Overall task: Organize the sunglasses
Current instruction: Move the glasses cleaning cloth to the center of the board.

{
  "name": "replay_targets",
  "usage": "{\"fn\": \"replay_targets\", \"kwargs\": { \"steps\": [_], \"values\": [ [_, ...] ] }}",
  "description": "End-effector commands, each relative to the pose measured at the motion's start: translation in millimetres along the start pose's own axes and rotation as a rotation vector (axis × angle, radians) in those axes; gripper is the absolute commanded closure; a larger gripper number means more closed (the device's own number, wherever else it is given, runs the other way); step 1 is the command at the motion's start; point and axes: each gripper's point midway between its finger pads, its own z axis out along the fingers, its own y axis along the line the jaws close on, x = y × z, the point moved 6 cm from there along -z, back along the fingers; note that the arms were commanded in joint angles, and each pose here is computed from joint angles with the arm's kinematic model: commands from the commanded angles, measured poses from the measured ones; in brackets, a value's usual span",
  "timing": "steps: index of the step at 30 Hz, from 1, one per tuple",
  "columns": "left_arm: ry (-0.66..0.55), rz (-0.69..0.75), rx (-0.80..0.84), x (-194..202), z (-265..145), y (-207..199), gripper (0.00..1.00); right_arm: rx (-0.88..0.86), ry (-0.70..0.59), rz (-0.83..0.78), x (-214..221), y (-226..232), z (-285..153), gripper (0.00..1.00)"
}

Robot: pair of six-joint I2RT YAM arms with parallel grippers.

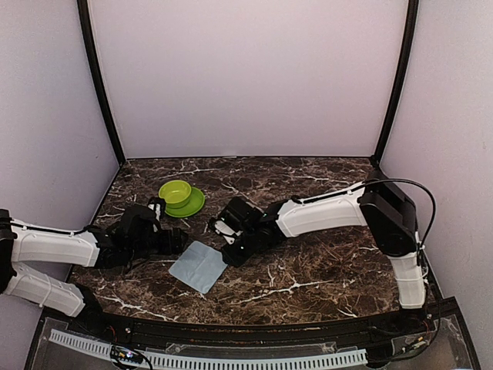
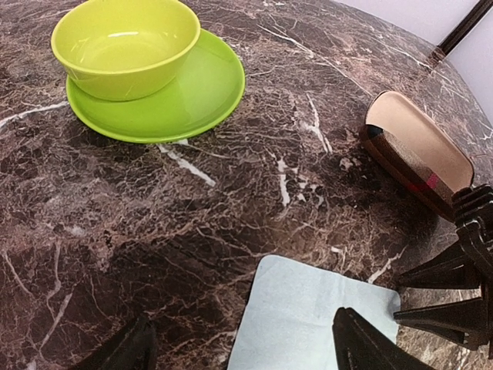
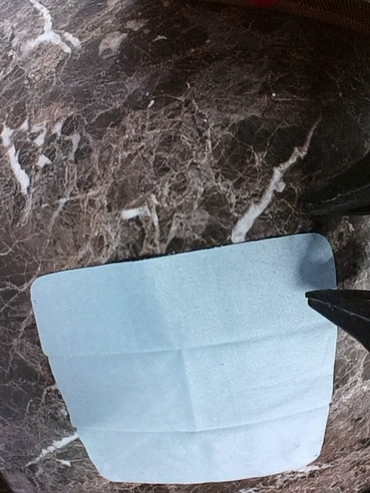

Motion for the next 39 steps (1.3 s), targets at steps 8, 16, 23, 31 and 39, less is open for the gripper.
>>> {"fn": "replay_targets", "kwargs": {
  "steps": [8, 16, 23, 31, 39],
  "values": [
    [-0.032, 0.007, 0.005, -12.9, 3.2, -7.3, 0.17, 0.053, 0.027, -0.038, 10.7, 12.2, 10.7, 0.74],
    [-0.037, 0.023, -0.004, -16.7, 6.5, -9.1, 0.16, 0.086, 0.027, -0.034, 15.0, 10.0, 11.1, 0.83],
    [-0.022, 0.026, -0.003, -14.5, 9.0, -9.5, 0.16, 0.089, 0.006, -0.023, 12.3, 8.4, 10.9, 0.90],
    [-0.019, 0.046, 0.002, -14.0, 11.7, -10.6, 0.16, 0.081, -0.012, 0.000, 7.1, 1.6, 9.3, 0.96],
    [0.008, 0.093, 0.076, -10.2, 21.2, -21.4, 0.18, 0.088, -0.006, -0.032, 7.5, -13.5, 0.1, 1.00]
  ]
}}
